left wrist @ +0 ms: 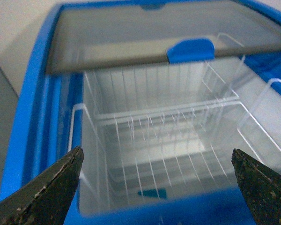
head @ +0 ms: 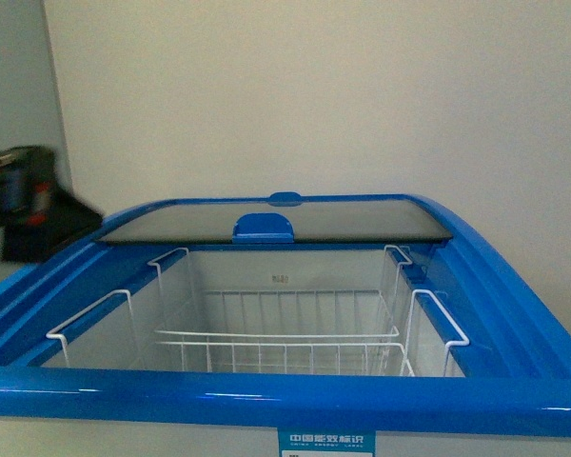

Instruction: Put drink in fridge

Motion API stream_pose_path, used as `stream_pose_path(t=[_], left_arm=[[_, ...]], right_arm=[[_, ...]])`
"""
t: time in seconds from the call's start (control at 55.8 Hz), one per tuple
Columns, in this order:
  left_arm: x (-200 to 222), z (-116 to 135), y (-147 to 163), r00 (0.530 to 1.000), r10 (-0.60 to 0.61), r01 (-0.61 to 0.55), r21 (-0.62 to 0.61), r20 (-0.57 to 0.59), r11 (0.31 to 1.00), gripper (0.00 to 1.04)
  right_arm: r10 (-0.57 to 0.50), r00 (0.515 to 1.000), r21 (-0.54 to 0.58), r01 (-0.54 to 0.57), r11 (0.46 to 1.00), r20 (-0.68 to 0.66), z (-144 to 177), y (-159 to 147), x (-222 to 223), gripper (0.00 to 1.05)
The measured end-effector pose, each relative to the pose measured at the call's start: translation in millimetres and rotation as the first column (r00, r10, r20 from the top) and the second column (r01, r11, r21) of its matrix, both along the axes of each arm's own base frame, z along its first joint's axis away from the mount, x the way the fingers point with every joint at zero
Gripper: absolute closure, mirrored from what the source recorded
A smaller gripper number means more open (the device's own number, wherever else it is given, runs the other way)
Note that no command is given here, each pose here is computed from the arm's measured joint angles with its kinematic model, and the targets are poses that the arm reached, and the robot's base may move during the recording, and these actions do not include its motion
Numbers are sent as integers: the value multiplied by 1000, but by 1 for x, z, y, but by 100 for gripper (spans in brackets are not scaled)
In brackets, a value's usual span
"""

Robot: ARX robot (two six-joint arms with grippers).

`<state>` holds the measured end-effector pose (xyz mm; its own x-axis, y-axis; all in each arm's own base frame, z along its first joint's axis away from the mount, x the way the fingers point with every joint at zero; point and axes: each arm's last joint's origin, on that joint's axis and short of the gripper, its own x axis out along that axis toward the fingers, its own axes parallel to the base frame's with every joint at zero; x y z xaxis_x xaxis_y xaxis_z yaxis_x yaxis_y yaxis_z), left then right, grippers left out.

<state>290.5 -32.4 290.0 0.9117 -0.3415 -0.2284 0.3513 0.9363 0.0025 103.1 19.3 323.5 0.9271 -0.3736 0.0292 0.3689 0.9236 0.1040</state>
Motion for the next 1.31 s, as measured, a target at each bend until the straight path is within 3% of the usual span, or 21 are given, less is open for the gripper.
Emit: stream_pose_path(t=[0.125, 0.215, 0.287, 0.34, 0.448, 0.519, 0.555, 0.699, 0.752, 0.86, 0.896, 0.914, 0.932, 0.949, 1.021, 1.075, 1.129, 1.308], left_arm=[[-50, -25, 16, 996, 26, -31, -57, -83, 998, 9], [-81, -42, 26, 974, 215, -213, -40, 68, 976, 21], [-115, -56, 32, 926, 343, -338, -57, 159, 939, 33], [-129, -65, 33, 922, 352, -347, -58, 164, 936, 39], [-162, -94, 32, 920, 348, -342, -66, 182, 937, 60], [-167, -96, 32, 914, 351, -343, -74, 204, 936, 73], [-168, -95, 32, 912, 349, -340, -79, 216, 937, 81], [-171, -99, 32, 911, 350, -340, -80, 219, 937, 97], [-172, -102, 32, 911, 351, -341, -83, 215, 936, 102], [-173, -104, 32, 912, 350, -340, -80, 213, 937, 102], [-174, -106, 32, 912, 350, -340, -80, 213, 937, 102], [-174, -106, 32, 912, 350, -341, -80, 213, 937, 102], [-175, -107, 32, 912, 350, -341, -80, 213, 937, 102], [-175, -107, 32, 912, 350, -341, -80, 213, 937, 102], [-177, -109, 32, 912, 350, -341, -81, 215, 937, 102], [-178, -110, 32, 911, 350, -340, -81, 217, 937, 102], [-179, -112, 32, 912, 350, -341, -81, 215, 937, 102], [-181, -118, 32, 909, 350, -340, -85, 225, 937, 102]], right_arm=[[0, 1000, 0, 0, 1000, 0, 0, 0, 0, 65], [0, 1000, 0, 0, 1000, 0, 0, 0, 0, 65], [119, 985, 6, -119, 993, -125, 3, -1, 4, 65], [177, 964, 18, -177, 984, -198, 5, -3, 3, 65], [338, 875, 65, -337, 939, -348, 9, -5, 4, 65], [384, 853, 6, -408, 913, -353, 20, 0, 21, 65], [407, 840, -74, -460, 885, -359, 34, 6, 37, 65], [421, 813, -236, -537, 810, -403, 54, 21, 72, 65], [419, 800, -333, -572, 750, -429, 64, 29, 88, 65], [420, 747, -431, -649, 626, -514, 68, 46, 113, 65], [410, 699, -477, -706, 523, -585, 65, 59, 129, 65], [405, 687, -487, -719, 496, -603, 64, 62, 133, 65], [393, 653, -503, -754, 424, -648, 61, 72, 144, 65], [387, 637, -505, -768, 393, -667, 59, 75, 147, 65], [326, 563, -538, -825, 173, -759, 47, 101, 170, 65], [298, 528, -534, -843, 67, -795, 38, 119, 187, 65], [291, 510, -526, -850, 27, -809, 29, 137, 208, 65], [291, 524, -538, -842, 36, -801, 14, 158, 242, 65]])
